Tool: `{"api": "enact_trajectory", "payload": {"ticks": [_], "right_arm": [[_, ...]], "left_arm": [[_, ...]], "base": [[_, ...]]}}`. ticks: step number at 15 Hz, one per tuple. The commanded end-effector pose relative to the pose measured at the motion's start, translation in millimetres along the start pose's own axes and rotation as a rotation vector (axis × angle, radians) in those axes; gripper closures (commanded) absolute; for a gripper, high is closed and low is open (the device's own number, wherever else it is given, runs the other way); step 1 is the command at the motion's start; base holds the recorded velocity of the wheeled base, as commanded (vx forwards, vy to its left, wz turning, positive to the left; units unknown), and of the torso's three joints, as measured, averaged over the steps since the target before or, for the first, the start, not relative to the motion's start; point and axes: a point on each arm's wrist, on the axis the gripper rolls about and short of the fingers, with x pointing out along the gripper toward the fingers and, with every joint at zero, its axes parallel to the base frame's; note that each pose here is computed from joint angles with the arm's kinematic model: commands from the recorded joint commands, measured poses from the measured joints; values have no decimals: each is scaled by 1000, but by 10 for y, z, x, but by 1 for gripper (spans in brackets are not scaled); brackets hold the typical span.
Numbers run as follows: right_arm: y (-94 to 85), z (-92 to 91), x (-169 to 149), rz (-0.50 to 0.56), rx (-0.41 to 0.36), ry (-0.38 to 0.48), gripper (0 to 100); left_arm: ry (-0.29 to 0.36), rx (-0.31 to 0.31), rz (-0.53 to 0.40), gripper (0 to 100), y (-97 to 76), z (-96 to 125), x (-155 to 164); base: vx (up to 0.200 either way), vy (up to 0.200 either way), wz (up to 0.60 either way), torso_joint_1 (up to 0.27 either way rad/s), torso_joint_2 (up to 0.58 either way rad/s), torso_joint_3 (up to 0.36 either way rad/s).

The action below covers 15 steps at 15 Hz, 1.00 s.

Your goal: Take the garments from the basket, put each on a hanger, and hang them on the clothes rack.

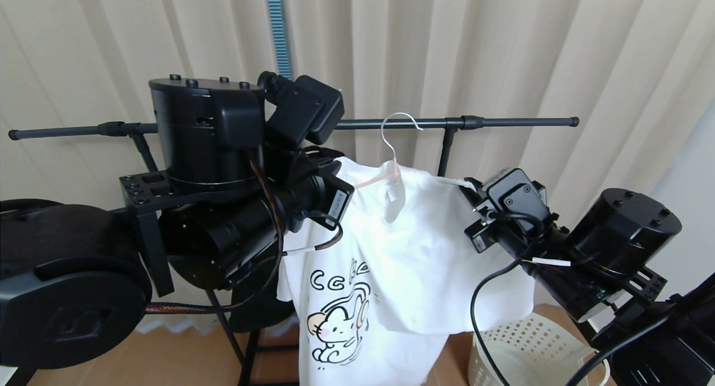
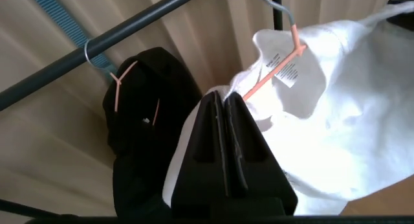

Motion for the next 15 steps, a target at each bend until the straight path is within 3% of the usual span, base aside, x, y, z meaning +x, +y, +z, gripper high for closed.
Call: {"api": "enact_trajectory", "payload": {"ticks": [1,5,9,15], "right_arm": [[53,-59,35,12,-5,18,100],[78,-92,55,9,-7,25,100],[215,-60,98,35,2,0,100],[75,130,52,-14,176,-77,100]], "left_arm": [[-21,-14,-4,100,-33,76,38],[-28,-21,-17,100,-80,100,57],[-38,-43,-22,100,-116,135,84],[-43,-69,-13,100,-111,149,159]], "base": [[0,0,0,0,0,0],[0,0,0,0,0,0],[0,0,0,0,0,0],[0,0,0,0,0,0]]}}
